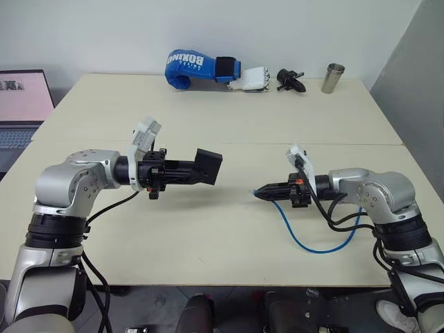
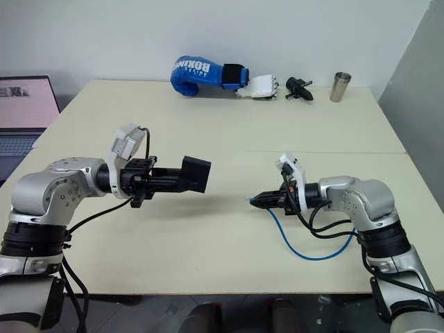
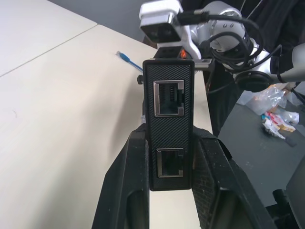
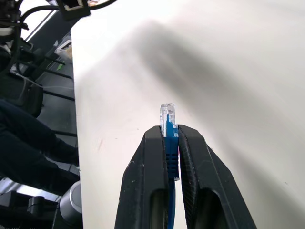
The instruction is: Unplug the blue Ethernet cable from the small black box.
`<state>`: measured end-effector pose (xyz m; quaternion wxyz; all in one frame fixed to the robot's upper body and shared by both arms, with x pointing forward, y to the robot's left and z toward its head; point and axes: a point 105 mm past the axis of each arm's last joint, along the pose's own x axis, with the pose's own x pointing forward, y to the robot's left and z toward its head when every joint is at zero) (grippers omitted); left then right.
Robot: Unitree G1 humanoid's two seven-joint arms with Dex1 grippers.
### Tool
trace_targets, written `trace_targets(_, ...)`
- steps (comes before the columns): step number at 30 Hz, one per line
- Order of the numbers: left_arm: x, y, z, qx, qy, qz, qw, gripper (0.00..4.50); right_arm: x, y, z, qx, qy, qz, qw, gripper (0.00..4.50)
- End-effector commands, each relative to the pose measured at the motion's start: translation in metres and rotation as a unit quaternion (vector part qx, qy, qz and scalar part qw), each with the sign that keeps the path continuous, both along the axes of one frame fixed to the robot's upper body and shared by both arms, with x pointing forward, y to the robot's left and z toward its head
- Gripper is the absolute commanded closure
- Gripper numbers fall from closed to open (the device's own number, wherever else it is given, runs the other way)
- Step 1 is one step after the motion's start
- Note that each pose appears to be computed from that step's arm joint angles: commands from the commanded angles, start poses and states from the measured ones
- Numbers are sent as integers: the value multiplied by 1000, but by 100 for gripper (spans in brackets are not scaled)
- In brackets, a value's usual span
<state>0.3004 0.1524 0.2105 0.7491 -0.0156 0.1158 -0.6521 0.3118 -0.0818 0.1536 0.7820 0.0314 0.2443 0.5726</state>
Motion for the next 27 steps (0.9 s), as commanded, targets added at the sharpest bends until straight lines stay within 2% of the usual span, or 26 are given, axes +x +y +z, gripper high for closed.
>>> trace_targets(1, 3, 6, 2, 11, -26, 22, 999, 371, 39, -29, 5, -22, -81, -117, 990, 444)
trace_targets(5, 17, 9, -13, 28, -50, 76, 995, 371, 80, -62, -11, -94, -160, -245, 952, 444)
trace_targets(10, 29, 3, -19, 29, -84, 113, 990, 371, 97, -71, -24, -117, -181, -303, 928, 444)
trace_targets(12, 32, 0, -22, 32, -96, 125, 987, 371, 97, -69, -24, -111, -179, -307, 928, 373)
trace_targets(17, 43, 3, -22, 29, -120, 165, 978, 371, 89, -58, -12, -77, -182, -288, 937, 252)
trace_targets(21, 59, 13, -21, 17, -144, 232, 962, 371, 77, -52, 14, -52, -207, -265, 940, 171)
trace_targets(23, 73, 23, -19, 11, -166, 292, 942, 371, 68, -45, 25, -61, -246, -230, 940, 127)
trace_targets(27, 98, 54, -30, 23, -223, 428, 875, 371, 35, 1, 46, -7, -283, -127, 951, 37)
